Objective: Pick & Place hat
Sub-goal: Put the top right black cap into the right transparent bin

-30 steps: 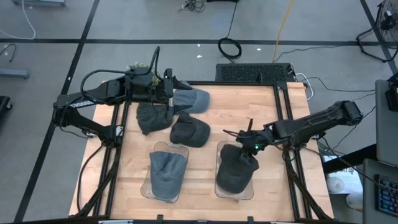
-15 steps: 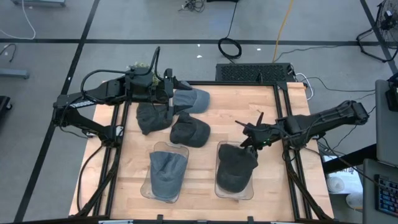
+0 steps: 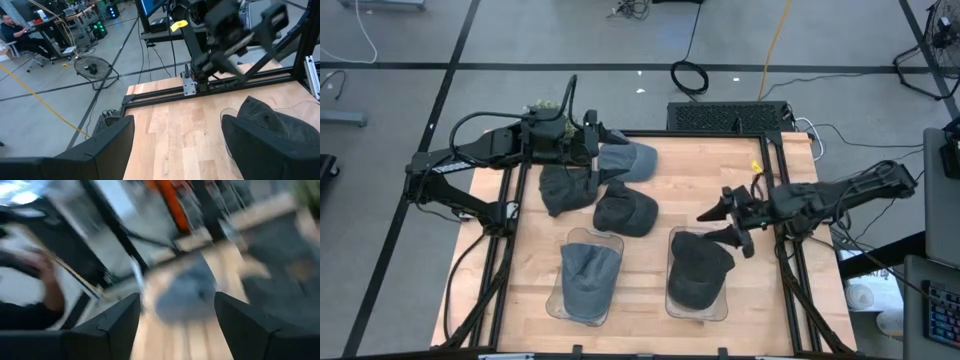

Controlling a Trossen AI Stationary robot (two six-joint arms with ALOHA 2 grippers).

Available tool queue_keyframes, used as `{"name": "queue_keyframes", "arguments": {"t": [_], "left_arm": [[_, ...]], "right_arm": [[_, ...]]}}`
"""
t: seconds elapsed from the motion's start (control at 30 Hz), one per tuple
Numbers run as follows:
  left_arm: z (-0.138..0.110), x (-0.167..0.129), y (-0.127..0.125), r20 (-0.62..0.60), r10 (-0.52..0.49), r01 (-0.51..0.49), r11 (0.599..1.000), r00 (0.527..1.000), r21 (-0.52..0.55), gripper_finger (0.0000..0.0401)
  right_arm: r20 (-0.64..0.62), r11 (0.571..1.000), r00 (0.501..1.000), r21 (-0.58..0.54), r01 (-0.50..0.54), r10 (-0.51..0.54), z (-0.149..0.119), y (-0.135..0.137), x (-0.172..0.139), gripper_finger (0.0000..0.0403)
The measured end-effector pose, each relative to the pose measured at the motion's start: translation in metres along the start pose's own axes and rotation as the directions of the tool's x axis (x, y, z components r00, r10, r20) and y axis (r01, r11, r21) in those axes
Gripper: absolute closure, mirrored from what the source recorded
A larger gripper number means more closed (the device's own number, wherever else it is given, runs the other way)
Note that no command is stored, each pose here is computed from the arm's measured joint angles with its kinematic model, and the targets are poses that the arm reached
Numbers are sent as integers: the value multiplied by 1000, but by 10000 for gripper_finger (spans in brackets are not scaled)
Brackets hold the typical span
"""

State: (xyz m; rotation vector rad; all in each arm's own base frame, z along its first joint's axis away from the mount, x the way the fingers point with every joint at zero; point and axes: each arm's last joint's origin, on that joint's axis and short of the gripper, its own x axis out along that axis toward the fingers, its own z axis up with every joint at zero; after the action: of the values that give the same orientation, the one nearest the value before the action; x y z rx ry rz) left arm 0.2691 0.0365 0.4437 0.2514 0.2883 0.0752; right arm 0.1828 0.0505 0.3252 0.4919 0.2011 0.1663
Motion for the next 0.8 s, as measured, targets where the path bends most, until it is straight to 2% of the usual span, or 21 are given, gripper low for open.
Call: {"name": "queue_keyframes", "arguments": {"t": [0.1, 0.23, 0.33, 0.47, 0.63, 0.67, 0.73, 0.8], "left_arm": [[0, 0, 0, 3, 1, -1, 1000, 1000, 4, 95], [0, 0, 0, 5, 1, -1, 1000, 1000, 1, 95], [1, 0, 0, 14, 3, -3, 1000, 1000, 0, 95], [2, 0, 1, 25, 7, -7, 1000, 1000, 5, 95], [2, 0, 1, 26, 6, -6, 1000, 1000, 1, 95], [2, 0, 1, 25, 7, -7, 1000, 1000, 1, 95], [2, 0, 1, 25, 7, -7, 1000, 1000, 5, 95], [2, 0, 1, 25, 6, -6, 1000, 1000, 5, 95]], "right_arm": [[100, 984, 986, -131, -121, 134, 3, 6, 1, 156], [232, 951, 947, -266, -159, 223, 5, 9, 1, 156], [285, 936, 924, -311, -163, 255, 3, 7, 0, 156], [331, 937, 901, -300, -180, 279, -1, 5, 2, 156], [424, 909, 837, -373, -186, 346, 4, 8, -1, 156], [397, 891, 841, -410, -196, 368, 3, 9, -1, 157], [290, 849, 892, -501, -168, 348, 0, 13, 2, 168], [185, 844, 960, -531, -82, 210, -2, 20, 6, 199]]}}
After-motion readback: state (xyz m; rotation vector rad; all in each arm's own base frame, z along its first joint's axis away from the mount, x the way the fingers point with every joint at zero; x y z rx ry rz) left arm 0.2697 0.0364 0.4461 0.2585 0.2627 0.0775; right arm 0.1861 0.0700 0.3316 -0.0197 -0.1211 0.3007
